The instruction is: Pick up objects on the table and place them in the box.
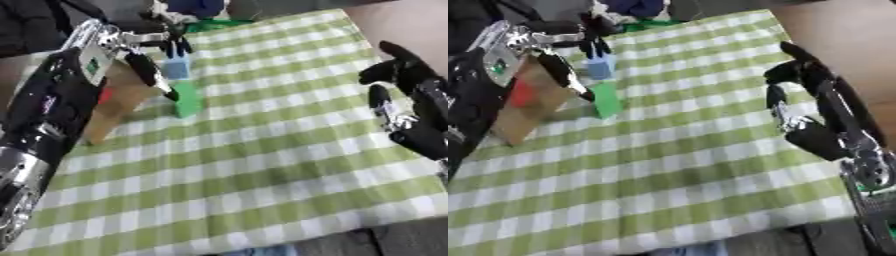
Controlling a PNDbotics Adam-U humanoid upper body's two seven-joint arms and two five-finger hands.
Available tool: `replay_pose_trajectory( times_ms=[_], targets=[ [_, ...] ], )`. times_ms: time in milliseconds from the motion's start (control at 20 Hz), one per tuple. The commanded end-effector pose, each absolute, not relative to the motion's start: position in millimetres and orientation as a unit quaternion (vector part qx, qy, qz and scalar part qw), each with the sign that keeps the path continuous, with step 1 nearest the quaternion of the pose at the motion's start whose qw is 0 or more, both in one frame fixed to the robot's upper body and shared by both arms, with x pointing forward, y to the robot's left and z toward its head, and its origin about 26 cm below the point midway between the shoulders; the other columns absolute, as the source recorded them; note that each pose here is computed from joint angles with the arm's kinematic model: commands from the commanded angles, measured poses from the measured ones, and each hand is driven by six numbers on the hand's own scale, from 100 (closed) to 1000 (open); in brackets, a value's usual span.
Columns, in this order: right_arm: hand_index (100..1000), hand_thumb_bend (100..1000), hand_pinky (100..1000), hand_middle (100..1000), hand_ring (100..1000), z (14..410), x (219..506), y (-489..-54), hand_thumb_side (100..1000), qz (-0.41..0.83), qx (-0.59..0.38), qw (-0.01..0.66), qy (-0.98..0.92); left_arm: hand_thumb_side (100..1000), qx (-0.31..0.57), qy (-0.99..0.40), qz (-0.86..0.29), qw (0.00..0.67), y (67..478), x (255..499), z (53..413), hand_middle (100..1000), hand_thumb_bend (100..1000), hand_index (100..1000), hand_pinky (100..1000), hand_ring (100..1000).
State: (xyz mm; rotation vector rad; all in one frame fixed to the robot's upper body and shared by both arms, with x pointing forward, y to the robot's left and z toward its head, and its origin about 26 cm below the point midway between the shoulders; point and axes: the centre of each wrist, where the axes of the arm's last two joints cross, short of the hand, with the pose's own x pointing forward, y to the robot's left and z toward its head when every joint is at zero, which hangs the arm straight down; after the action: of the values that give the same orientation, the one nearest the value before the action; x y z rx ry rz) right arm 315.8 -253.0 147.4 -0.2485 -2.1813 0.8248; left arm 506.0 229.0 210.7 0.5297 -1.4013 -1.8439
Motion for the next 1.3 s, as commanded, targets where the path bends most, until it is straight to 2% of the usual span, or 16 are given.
replay_pose_trajectory(
  times_ms=[50, 1000, 1200, 1250, 1300],
  targets=[
    [1000, 100, 847, 687, 721, 154, 317, -253, 590, 0.326, -0.099, 0.377, -0.861, 369, 0.196, -0.534, -0.74, 0.359, 230, 508, 222, 684, 766, 857, 748, 665],
    [1000, 100, 847, 687, 721, 154, 317, -253, 591, 0.325, -0.098, 0.377, -0.861, 291, 0.16, -0.5, -0.766, 0.371, 229, 508, 196, 597, 662, 837, 709, 589],
    [1000, 100, 848, 687, 721, 154, 317, -253, 590, 0.325, -0.098, 0.378, -0.862, 268, 0.154, -0.5, -0.769, 0.367, 228, 507, 193, 574, 630, 827, 698, 569],
    [1000, 100, 848, 687, 721, 154, 317, -253, 591, 0.325, -0.098, 0.378, -0.861, 249, 0.153, -0.501, -0.769, 0.367, 228, 507, 192, 550, 587, 811, 686, 549],
    [1000, 100, 848, 687, 721, 154, 317, -253, 591, 0.325, -0.098, 0.378, -0.862, 249, 0.152, -0.503, -0.768, 0.366, 227, 507, 191, 550, 587, 811, 686, 549]
  ],
)
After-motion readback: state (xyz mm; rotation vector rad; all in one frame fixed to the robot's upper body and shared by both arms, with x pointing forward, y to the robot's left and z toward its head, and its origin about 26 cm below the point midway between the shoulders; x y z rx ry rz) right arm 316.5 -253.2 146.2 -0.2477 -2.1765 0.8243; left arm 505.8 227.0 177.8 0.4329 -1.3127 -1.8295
